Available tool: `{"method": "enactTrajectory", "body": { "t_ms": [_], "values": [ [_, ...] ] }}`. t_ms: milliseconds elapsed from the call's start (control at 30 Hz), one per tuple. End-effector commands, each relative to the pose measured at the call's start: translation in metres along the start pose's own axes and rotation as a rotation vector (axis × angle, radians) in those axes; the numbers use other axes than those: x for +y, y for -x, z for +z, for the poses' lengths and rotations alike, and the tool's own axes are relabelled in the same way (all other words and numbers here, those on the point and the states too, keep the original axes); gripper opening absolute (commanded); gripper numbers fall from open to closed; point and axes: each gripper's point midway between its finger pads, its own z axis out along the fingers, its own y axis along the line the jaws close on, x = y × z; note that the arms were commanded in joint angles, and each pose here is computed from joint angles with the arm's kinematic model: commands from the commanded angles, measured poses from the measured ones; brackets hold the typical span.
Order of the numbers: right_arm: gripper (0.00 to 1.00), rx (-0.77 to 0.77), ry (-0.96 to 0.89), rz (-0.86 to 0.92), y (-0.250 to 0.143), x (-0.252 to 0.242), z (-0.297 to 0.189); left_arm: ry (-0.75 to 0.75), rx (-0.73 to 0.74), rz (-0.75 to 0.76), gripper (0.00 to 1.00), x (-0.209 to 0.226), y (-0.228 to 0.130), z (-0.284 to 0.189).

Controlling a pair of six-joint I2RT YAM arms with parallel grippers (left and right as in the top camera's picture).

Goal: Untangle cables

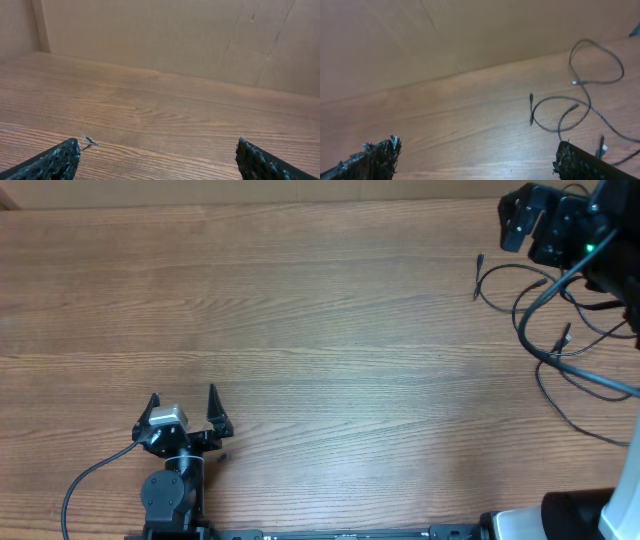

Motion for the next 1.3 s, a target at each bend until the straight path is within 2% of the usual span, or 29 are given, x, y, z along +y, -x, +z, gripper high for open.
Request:
{"method": "enactTrajectory", "body": {
  "t_ms": [0, 333, 467, 800, 1267],
  "values": [
    [1.00, -0.054, 0.019, 0.001, 0.008, 0.004, -0.016, 0.008, -0.005, 0.014, 0.99, 0.002, 0.001, 0.000],
    [1.00, -0.127, 0.053, 0.003, 0.001, 0.004, -0.020, 0.008, -0.005, 0.014, 1.00, 0.002, 0.001, 0.000],
    [1.00, -0.152, 0.087, 0.001, -0.021, 0.002, -0.009, 0.008, -0.005, 0.014, 1.00, 0.002, 0.001, 0.000],
    [1.00, -0.346, 0.163, 0.042, -0.080, -0.014, 0.017, 0.008, -0.005, 0.014, 1.00, 0.002, 0.001, 0.000],
    [1.00, -0.571, 0.212, 0.230, -0.176, -0.066, 0.057, 0.008, -0.005, 0.014, 1.00, 0.002, 0.001, 0.000]
  ]
}}
